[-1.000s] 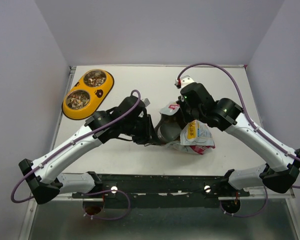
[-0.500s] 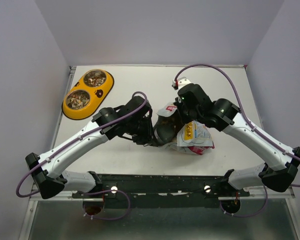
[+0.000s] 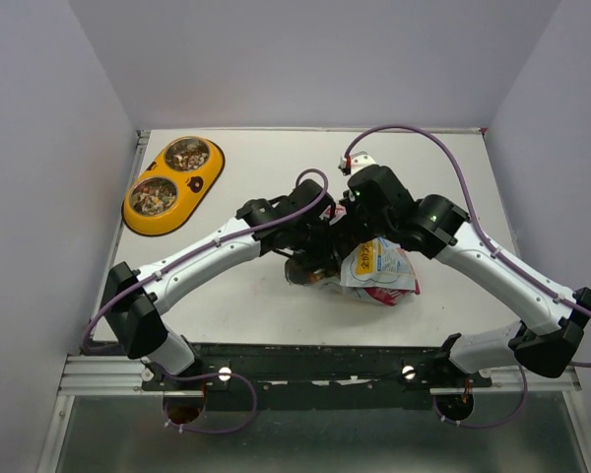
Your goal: Serve the pet food
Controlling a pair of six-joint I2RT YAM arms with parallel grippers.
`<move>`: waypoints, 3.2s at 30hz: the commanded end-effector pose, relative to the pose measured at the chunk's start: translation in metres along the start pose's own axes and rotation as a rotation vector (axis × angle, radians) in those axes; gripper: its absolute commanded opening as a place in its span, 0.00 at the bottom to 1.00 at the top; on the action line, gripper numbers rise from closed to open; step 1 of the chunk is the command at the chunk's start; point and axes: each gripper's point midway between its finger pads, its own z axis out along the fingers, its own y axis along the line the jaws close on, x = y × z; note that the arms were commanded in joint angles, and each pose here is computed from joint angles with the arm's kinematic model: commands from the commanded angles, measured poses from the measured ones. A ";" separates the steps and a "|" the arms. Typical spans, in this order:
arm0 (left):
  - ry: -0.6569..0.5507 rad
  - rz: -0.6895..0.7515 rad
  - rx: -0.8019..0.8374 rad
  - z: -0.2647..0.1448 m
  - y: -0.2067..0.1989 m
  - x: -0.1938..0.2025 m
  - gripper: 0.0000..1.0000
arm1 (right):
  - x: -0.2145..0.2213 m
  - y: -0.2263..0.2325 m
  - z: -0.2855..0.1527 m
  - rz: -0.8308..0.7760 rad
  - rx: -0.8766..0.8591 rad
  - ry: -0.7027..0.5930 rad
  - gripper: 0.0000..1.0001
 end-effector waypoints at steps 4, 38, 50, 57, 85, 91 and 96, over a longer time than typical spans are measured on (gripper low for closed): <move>-0.065 0.094 0.238 0.015 -0.030 -0.017 0.00 | -0.041 0.009 -0.018 0.102 -0.049 -0.187 0.01; -0.253 0.077 0.567 -0.090 0.014 0.027 0.00 | -0.036 -0.015 -0.024 0.085 0.066 -0.194 0.01; -0.327 0.043 0.795 -0.102 0.029 0.032 0.00 | -0.039 -0.023 -0.026 0.093 0.108 -0.203 0.01; -0.333 0.036 0.879 -0.091 0.016 0.019 0.00 | -0.040 -0.020 -0.024 0.094 0.096 -0.204 0.01; -0.442 0.133 0.819 -0.169 0.043 0.053 0.00 | -0.036 -0.024 -0.031 0.094 0.089 -0.222 0.01; -0.477 0.133 0.816 -0.191 0.036 0.051 0.00 | -0.038 -0.022 -0.032 0.097 0.081 -0.227 0.01; -0.581 0.063 0.766 -0.217 0.023 0.019 0.00 | -0.040 -0.022 -0.034 0.098 0.077 -0.231 0.01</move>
